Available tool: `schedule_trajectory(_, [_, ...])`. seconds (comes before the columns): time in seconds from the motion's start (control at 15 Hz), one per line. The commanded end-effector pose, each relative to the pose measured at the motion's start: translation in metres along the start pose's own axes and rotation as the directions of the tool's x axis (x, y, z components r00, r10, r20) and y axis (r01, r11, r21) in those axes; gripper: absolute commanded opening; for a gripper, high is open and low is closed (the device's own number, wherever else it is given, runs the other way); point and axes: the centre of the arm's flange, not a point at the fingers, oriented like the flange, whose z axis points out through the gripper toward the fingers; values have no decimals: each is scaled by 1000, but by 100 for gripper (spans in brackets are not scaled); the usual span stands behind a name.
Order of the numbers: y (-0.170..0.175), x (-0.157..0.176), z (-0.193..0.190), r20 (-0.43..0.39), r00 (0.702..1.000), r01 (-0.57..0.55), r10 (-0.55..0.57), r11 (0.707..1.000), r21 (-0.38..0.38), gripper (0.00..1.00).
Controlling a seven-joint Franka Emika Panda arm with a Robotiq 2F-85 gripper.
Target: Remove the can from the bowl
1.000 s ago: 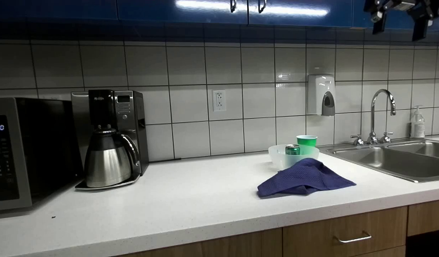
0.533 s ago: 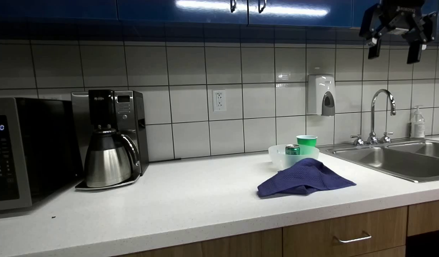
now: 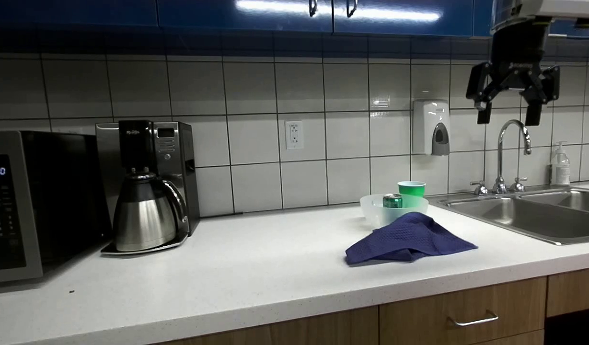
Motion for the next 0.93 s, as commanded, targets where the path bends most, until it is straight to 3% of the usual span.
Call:
schedule_trajectory(0.0, [4, 30, 33, -7, 999, -36, 36, 998, -49, 100])
schedule_trajectory(0.53, [3, 85, 101, -46, 992, -123, 118, 987, -103, 100])
schedule_trajectory(0.87, [-5, 121, 121, -76, 985, -161, 152, 979, -122, 100])
